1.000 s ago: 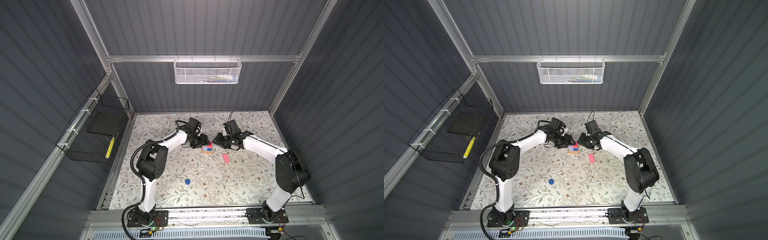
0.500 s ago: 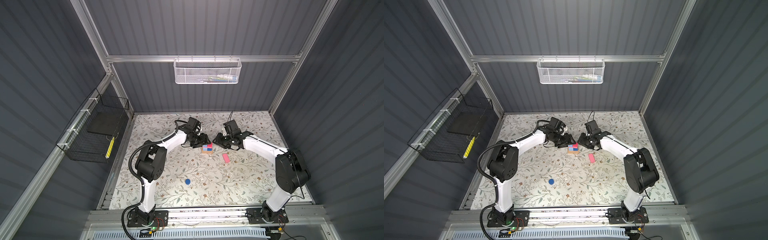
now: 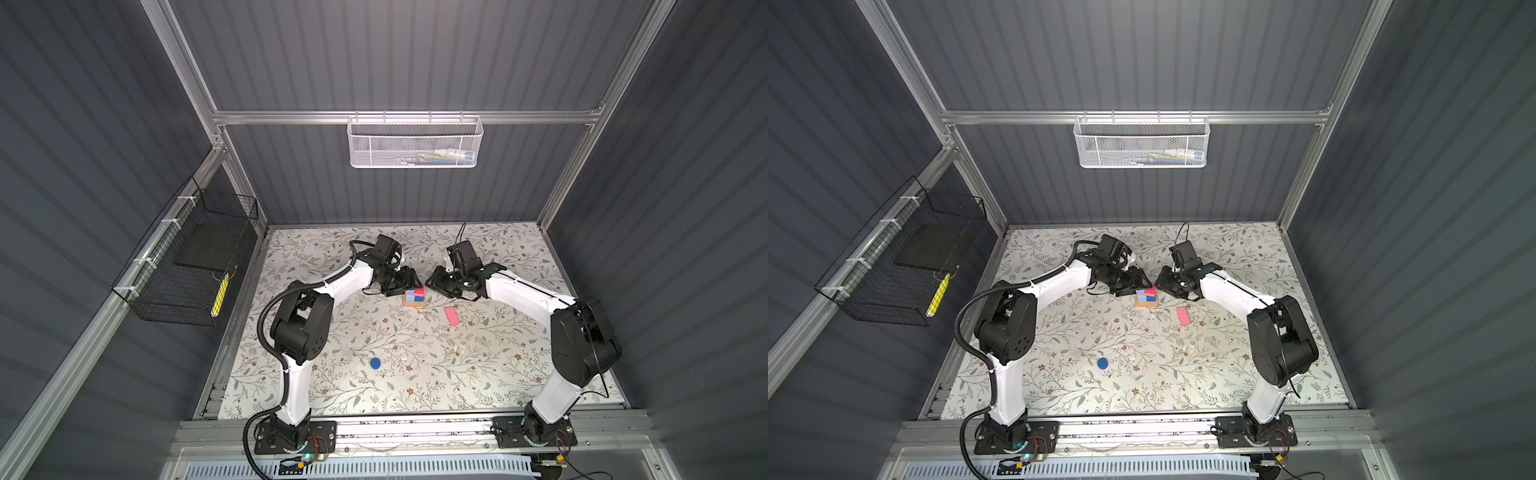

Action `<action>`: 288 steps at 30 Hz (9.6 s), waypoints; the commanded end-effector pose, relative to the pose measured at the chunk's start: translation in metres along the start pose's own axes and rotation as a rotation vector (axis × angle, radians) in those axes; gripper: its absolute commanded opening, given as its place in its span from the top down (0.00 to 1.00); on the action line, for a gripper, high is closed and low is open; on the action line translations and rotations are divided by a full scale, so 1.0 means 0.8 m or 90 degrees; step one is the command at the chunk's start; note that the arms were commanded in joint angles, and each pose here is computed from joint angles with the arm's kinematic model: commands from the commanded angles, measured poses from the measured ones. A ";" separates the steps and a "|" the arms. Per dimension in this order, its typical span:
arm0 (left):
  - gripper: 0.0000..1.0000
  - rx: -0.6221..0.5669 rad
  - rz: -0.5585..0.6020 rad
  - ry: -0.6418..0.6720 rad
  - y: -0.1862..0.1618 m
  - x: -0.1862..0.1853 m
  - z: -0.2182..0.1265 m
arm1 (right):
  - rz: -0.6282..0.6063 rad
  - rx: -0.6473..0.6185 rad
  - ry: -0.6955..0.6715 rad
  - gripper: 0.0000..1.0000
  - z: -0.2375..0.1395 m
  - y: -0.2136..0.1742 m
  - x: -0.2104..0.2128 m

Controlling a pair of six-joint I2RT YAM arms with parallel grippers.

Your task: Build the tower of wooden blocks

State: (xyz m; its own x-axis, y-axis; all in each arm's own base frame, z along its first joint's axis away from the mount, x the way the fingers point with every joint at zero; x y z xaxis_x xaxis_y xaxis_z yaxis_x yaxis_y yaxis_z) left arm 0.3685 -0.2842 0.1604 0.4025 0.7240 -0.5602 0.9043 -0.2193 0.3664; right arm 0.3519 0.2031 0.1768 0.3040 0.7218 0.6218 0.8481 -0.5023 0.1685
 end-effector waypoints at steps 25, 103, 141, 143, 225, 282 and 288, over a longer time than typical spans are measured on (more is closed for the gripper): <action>0.30 -0.009 0.003 -0.012 -0.002 -0.012 -0.015 | 0.002 -0.009 0.007 0.62 -0.010 0.002 0.001; 0.30 -0.062 0.094 0.074 -0.051 0.025 -0.007 | 0.036 -0.068 0.046 0.49 -0.056 0.015 -0.061; 0.27 -0.058 0.080 0.076 -0.044 0.027 0.006 | 0.042 -0.066 0.048 0.49 -0.054 0.015 -0.063; 0.26 -0.057 0.080 0.077 -0.044 0.027 0.006 | 0.042 -0.067 0.048 0.49 -0.055 0.016 -0.063; 0.25 -0.076 0.054 0.077 -0.035 0.026 0.007 | 0.044 -0.065 0.051 0.49 -0.056 0.016 -0.062; 0.23 -0.146 0.141 0.192 -0.035 -0.037 -0.144 | 0.040 -0.041 -0.025 0.40 -0.100 -0.006 -0.075; 0.23 -0.131 0.101 0.185 -0.023 -0.014 -0.153 | 0.087 -0.039 -0.090 0.11 -0.106 -0.022 -0.097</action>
State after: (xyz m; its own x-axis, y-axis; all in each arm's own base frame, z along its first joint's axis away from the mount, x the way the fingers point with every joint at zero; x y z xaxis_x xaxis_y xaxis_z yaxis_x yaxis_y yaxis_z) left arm 0.3253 -0.2182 0.2564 0.4686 0.8433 -0.2630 0.7405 -0.2127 0.6375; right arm 0.2888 0.1222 0.1928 0.4178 0.6974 0.5823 0.7865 -0.5984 0.1525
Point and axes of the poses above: each gripper's point midway between its finger pads, its own z axis out along the fingers, its own x axis along the line the jaws close on, y = z × x, the point moved 8 cm from there along -z, back along the fingers, and after that the axes turned 14 degrees about z, right-handed, at the moved point
